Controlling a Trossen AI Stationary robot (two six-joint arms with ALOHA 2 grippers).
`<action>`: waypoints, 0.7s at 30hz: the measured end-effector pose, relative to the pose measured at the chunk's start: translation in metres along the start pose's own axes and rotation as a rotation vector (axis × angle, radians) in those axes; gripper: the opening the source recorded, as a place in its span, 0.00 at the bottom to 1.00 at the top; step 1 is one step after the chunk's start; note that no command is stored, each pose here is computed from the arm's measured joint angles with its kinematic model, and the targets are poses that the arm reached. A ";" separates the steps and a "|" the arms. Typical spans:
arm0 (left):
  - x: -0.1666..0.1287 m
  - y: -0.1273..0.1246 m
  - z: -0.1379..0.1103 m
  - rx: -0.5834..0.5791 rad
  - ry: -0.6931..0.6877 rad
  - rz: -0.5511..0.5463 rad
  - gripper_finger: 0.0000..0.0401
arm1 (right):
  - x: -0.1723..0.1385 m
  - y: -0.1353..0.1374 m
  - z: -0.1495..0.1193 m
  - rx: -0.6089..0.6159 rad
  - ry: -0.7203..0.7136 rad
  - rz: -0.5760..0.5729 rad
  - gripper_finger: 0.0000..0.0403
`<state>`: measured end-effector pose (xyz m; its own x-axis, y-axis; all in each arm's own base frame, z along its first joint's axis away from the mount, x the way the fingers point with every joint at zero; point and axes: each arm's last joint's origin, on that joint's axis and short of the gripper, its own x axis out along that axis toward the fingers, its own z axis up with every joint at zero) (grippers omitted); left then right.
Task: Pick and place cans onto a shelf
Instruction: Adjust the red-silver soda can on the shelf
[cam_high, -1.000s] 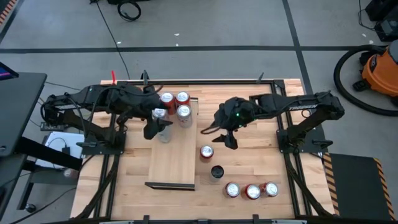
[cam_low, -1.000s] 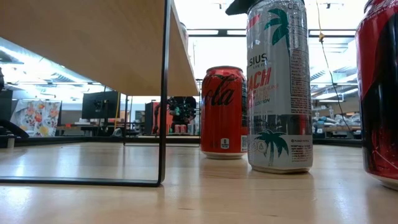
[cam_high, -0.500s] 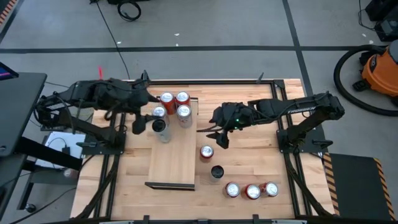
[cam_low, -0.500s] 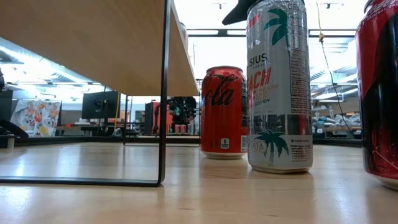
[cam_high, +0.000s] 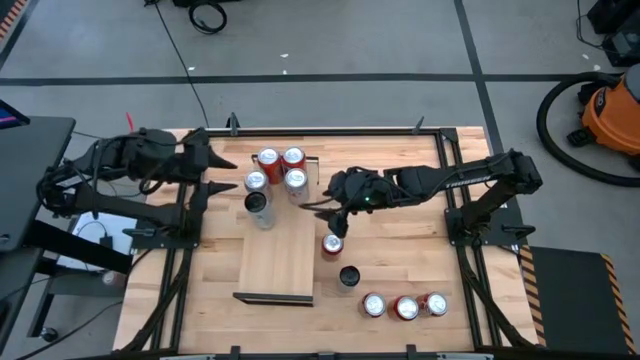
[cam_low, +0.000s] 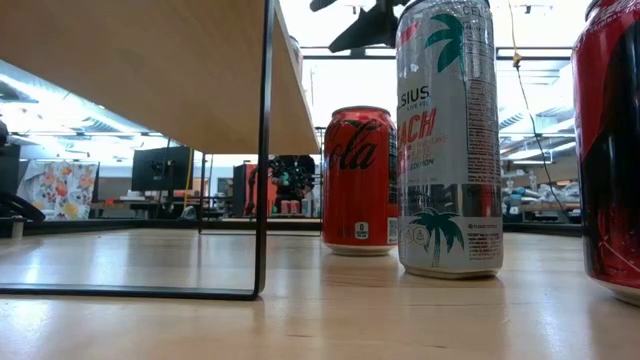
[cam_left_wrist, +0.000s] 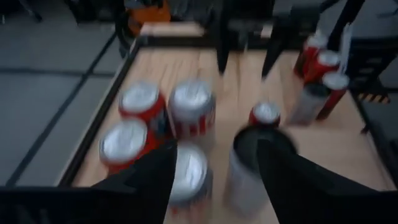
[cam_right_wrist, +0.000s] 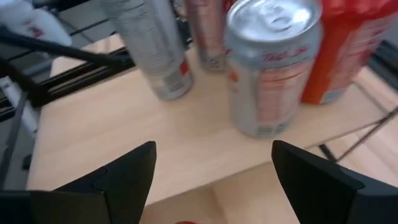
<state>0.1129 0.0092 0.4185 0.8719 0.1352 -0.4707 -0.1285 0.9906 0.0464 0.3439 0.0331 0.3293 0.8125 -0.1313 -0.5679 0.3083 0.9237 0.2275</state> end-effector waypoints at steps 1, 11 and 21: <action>0.001 0.000 -0.006 -0.012 0.028 0.005 0.57 | 0.000 -0.001 0.001 0.002 -0.012 -0.015 0.82; 0.020 0.006 -0.049 -0.106 0.289 0.171 0.54 | 0.003 -0.016 0.008 -0.006 -0.047 -0.093 0.82; 0.062 0.006 -0.072 -0.164 0.335 0.201 0.54 | 0.005 -0.029 0.014 -0.060 -0.031 -0.082 0.82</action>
<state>0.1323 0.0222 0.3257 0.6234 0.2845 -0.7283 -0.3772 0.9253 0.0386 0.3458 0.0004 0.3306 0.8011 -0.2180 -0.5575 0.3452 0.9291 0.1327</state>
